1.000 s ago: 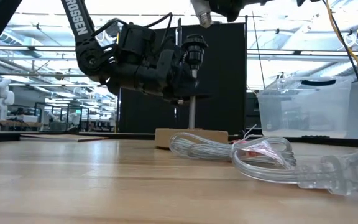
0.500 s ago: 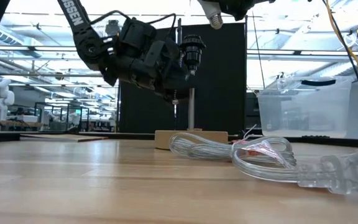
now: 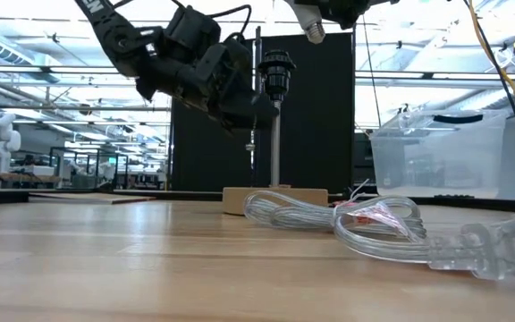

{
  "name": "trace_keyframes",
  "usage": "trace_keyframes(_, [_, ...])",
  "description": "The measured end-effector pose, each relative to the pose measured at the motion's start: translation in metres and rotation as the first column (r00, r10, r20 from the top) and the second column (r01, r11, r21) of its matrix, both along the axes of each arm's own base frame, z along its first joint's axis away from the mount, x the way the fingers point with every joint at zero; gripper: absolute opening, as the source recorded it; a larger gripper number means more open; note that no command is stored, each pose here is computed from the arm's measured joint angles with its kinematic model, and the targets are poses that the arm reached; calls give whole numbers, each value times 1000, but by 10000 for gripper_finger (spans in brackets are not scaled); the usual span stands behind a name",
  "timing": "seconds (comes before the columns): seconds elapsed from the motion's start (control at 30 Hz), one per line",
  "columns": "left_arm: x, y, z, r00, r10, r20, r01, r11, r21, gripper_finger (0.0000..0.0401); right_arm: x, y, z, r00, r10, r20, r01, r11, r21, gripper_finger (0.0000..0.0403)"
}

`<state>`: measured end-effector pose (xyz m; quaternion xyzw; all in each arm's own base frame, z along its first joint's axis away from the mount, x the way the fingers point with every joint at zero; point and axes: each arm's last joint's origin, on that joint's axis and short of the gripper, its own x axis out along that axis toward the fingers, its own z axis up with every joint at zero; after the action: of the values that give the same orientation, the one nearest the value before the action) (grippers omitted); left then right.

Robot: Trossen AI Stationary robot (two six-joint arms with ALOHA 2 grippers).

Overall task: Screw lightbulb
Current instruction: Remove the white lightbulb from the desk lamp

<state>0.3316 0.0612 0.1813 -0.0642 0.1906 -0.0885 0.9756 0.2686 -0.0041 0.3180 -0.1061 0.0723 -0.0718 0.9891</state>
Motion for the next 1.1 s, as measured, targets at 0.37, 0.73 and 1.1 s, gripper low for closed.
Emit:
trace_keyframes(0.37, [-34,-12,32,996,84,12,-85,993,80,220,-8,-4,3,988,-155,-8,155,988,2,176])
trace_keyframes(0.73, [-112,-18,31,918,328,225,-357,928,103,220,-16,-7,-18,940,-268,-211,302,942,148,176])
trace_keyframes(1.1, [-136,-4,18,859,434,272,-462,886,44,220,-30,-19,-47,776,-453,-440,590,768,250,176])
